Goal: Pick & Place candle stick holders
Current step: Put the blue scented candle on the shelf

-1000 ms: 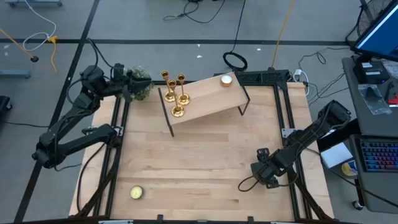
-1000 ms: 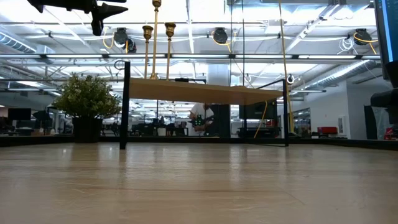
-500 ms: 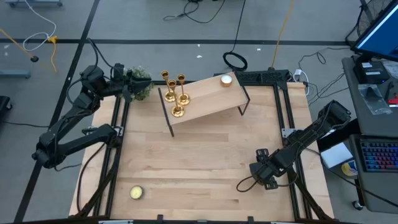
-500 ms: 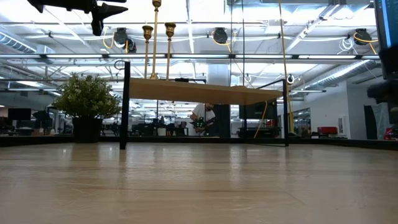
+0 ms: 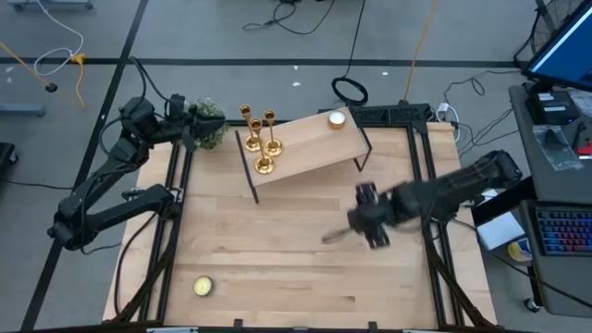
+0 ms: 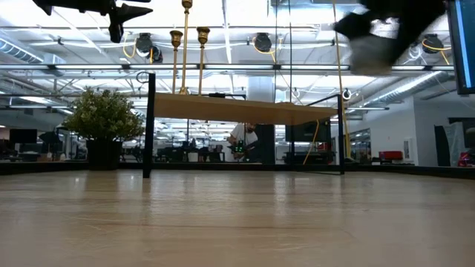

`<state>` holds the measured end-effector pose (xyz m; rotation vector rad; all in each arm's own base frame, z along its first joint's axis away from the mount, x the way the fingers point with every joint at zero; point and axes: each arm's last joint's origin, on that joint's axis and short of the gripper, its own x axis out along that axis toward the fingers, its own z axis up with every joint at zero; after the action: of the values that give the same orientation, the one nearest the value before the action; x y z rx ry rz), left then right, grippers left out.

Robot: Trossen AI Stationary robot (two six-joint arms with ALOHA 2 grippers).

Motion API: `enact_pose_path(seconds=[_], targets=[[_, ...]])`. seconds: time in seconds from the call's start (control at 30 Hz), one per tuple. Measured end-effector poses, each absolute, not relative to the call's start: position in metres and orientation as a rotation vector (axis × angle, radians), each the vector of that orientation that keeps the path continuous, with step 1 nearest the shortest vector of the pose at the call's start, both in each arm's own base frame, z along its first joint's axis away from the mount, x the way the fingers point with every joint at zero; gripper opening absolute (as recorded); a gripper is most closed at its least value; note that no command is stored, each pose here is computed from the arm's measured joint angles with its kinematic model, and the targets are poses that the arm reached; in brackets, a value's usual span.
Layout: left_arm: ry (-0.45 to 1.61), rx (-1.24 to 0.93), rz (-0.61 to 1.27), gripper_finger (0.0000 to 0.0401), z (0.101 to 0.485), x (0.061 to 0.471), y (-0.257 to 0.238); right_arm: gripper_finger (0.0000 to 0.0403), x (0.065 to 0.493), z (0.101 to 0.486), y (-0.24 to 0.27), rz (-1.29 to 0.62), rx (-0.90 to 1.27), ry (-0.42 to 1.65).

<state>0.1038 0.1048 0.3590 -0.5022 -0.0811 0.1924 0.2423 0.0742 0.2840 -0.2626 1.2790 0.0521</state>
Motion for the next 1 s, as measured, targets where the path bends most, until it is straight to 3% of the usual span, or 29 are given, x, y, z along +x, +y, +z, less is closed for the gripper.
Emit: enact_pose_path(seconds=[0.23,0.43,0.67,1.0], targets=[[-0.081,-0.502,0.192,0.0102,0.359,0.104,0.105,0.0292,0.269,0.342,-0.005,-0.138,-0.351,1.079],[-0.08,-0.498,0.192,0.0102,0.359,0.104,0.105,0.0292,0.279,0.367,-0.07,-0.294,-0.371,0.87],[-0.078,-0.471,0.192,0.0102,0.359,0.104,0.105,0.0292,0.296,0.364,-0.122,-0.356,-0.313,0.719],[-0.074,-0.439,0.193,0.0102,0.359,0.104,0.105,0.0292,0.332,0.348,-0.167,-0.338,-0.284,0.857]])
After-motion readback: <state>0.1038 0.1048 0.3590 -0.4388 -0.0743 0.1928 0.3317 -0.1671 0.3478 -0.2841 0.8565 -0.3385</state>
